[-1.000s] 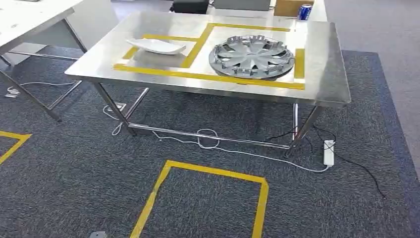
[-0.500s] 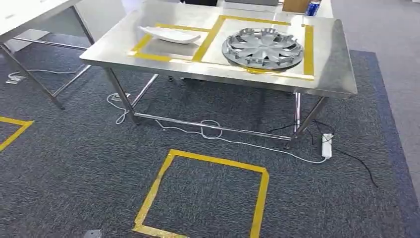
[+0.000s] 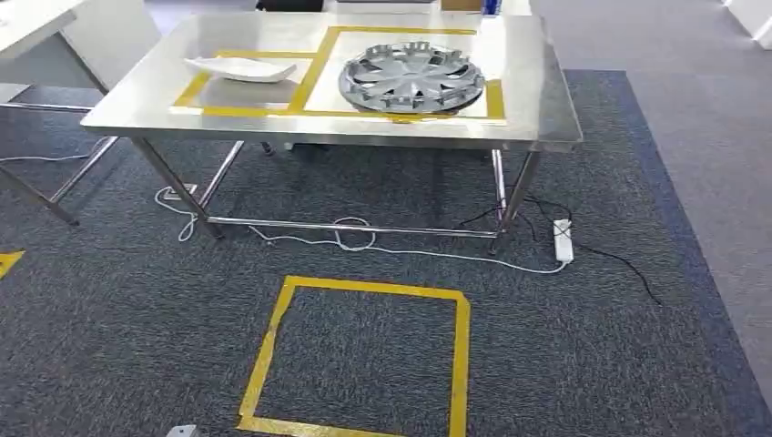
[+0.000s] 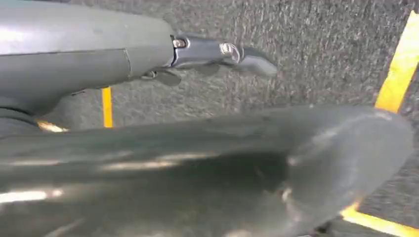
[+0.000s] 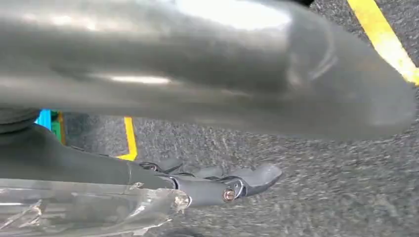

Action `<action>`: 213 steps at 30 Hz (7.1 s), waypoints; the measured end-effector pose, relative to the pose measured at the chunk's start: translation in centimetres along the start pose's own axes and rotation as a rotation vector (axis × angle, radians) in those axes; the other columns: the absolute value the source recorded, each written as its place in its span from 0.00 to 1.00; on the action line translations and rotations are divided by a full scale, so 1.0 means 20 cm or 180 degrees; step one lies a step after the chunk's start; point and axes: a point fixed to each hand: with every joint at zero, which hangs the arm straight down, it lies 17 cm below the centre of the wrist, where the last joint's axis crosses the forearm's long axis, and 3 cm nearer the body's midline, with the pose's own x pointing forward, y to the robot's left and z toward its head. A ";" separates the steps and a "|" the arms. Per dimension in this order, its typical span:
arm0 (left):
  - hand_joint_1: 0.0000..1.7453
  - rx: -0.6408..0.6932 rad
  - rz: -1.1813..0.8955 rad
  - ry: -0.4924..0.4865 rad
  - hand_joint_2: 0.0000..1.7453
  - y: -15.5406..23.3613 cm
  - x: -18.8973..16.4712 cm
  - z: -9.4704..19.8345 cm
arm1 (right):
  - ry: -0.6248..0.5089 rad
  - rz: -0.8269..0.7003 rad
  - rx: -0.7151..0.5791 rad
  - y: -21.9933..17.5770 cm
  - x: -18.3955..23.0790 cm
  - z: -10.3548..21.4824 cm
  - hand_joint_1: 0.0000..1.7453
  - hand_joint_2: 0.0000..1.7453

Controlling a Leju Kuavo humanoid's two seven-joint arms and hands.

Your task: Take the parts from the cabinet and place them on the table.

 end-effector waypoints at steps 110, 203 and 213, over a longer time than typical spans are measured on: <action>0.00 0.0012 0.0412 0.0167 0.00 -0.13 -0.08 0.02 | -0.0301 -0.3403 -0.0309 -0.08 0.14 0.03 0.00 0.00; 0.00 0.0033 0.0025 0.0313 0.00 -0.01 -0.11 0.01 | 0.0084 0.1140 -0.0740 -0.34 -0.05 -0.03 0.00 0.00; 0.00 0.0031 0.0025 0.0261 0.00 -0.02 -0.07 0.00 | 0.0103 0.0177 -0.0546 -0.28 -0.05 -0.03 0.00 0.00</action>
